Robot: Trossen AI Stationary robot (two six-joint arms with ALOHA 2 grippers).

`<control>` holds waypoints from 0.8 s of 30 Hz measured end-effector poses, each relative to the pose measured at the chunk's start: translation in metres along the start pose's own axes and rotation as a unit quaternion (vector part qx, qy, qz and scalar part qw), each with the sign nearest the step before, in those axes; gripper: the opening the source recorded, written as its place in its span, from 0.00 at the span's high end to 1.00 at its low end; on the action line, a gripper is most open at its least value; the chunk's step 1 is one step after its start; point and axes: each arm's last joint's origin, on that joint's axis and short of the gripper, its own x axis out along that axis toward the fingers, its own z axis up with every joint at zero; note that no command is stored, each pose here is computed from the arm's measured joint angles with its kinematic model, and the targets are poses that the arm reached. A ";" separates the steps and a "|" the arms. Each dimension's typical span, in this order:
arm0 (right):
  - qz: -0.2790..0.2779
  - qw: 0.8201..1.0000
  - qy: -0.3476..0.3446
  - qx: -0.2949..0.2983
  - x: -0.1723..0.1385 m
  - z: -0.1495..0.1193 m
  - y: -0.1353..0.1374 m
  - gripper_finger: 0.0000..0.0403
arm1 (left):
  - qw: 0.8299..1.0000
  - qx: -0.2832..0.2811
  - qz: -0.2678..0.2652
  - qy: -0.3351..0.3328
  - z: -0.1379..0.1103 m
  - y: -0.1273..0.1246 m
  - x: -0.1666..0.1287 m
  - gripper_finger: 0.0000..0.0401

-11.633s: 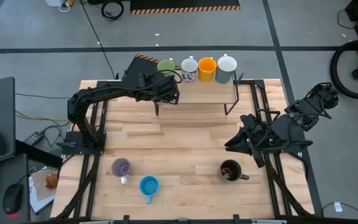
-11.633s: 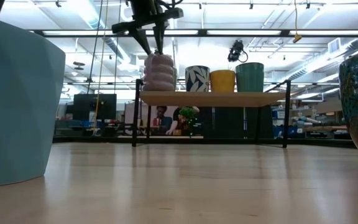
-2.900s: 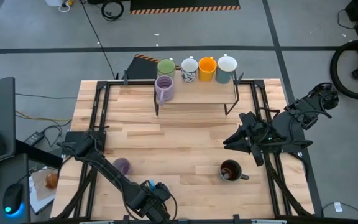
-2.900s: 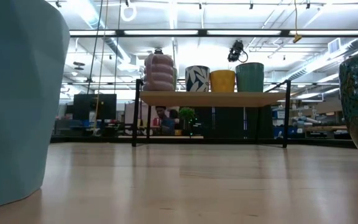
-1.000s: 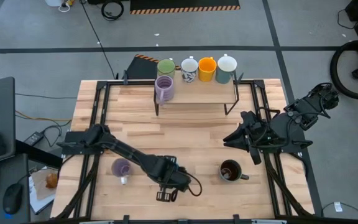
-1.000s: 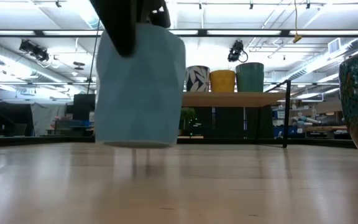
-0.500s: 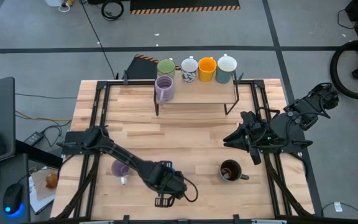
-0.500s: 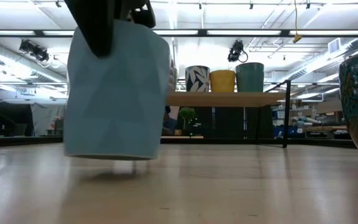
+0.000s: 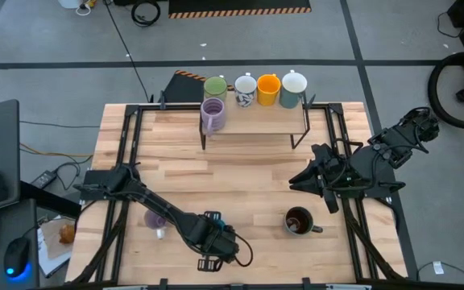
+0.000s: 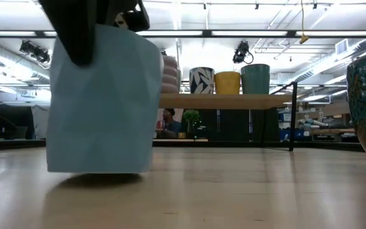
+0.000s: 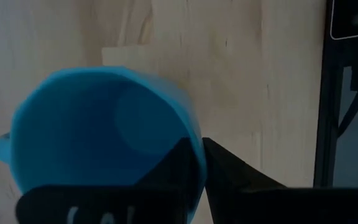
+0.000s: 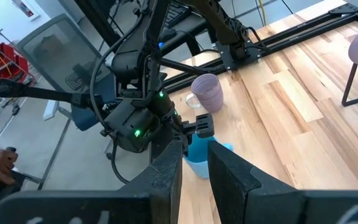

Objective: Place coffee mugs
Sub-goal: Put the blue mug on the shelf

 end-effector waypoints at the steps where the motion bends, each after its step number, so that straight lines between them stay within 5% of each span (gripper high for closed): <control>1: 0.000 1.000 0.000 0.000 0.000 0.000 0.000 0.80 | 1.000 -0.002 0.000 0.001 0.000 0.000 0.000 0.89; 12: 0.007 1.000 0.005 0.000 0.000 0.000 0.000 0.80 | 1.000 -0.018 -0.008 -0.003 0.000 -0.002 -0.003 0.69; 24: 0.010 1.000 0.009 -0.001 0.000 -0.001 0.001 0.80 | 0.997 -0.033 -0.044 -0.051 -0.005 0.005 -0.054 0.68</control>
